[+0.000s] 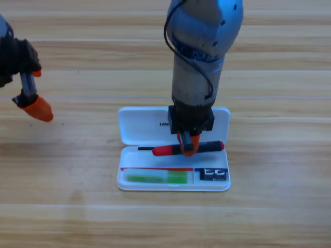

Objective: Clean up eraser and pencils

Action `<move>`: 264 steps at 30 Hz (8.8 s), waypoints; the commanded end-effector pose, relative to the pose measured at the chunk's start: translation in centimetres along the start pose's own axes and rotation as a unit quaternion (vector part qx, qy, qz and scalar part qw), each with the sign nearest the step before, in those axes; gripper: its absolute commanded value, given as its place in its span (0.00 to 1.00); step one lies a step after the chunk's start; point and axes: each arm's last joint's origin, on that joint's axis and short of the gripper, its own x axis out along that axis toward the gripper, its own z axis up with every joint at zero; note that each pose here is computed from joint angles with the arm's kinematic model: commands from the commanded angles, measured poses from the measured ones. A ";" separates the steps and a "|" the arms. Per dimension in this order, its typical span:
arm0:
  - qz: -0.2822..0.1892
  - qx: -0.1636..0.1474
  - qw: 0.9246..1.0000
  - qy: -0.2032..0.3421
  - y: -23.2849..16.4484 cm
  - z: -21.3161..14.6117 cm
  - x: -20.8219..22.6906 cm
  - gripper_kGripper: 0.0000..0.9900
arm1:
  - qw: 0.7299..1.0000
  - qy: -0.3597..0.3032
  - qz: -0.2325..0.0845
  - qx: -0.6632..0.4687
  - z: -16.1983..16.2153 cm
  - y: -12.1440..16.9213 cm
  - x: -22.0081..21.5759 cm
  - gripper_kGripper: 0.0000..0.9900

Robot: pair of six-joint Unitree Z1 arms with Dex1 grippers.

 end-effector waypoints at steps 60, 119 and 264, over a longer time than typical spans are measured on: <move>0.026 -0.056 0.993 -0.105 8.0 4.5 9.8 0.38 | 0.926 -0.365 -0.003 0.097 -12.9 17.8 -15.1 0.95; -0.145 0.082 0.982 -0.090 -1.9 9.6 13.8 0.00 | 0.922 -0.371 0.004 0.107 -13.0 18.0 -15.4 0.95; -0.114 0.133 0.976 -0.133 -5.0 9.8 -1.1 1.00 | 0.924 -0.365 0.017 0.113 -12.6 17.8 -15.2 0.95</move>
